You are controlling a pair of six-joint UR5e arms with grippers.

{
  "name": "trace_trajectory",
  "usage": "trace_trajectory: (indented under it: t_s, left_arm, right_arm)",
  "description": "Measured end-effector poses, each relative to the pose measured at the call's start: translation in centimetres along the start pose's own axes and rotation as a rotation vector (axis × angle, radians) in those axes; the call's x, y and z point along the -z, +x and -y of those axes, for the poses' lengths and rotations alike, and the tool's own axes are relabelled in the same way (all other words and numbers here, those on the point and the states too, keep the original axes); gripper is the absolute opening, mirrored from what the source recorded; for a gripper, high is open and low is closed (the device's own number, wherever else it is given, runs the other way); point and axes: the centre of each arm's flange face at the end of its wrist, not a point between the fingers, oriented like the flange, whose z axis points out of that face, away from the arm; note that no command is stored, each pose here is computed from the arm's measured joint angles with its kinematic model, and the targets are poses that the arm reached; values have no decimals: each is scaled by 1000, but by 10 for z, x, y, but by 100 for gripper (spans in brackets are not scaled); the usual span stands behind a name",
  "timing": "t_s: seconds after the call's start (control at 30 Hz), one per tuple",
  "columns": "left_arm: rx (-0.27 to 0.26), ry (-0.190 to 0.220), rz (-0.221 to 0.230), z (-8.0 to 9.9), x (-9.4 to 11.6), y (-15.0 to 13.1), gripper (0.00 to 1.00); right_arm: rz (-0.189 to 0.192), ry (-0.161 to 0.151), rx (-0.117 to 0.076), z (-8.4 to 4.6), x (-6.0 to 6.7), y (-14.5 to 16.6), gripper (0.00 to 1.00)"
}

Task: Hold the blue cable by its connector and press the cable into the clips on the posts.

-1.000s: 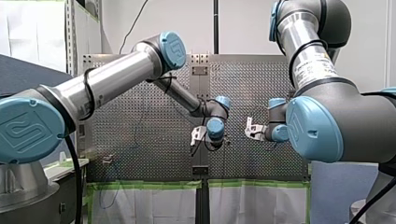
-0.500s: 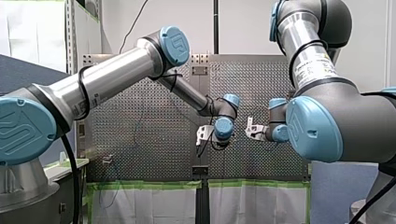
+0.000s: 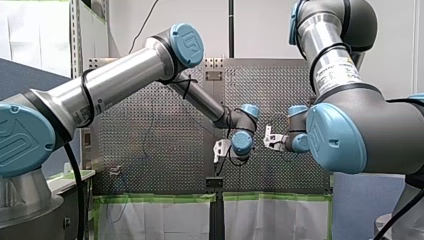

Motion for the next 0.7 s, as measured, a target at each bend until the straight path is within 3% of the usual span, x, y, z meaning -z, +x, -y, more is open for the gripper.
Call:
trace_trajectory:
  t_s: [0.7]
  left_arm:
    - [64, 25, 74, 7, -4, -3, 100]
  right_arm:
    - [1, -2, -1, -1, 0, -1, 0]
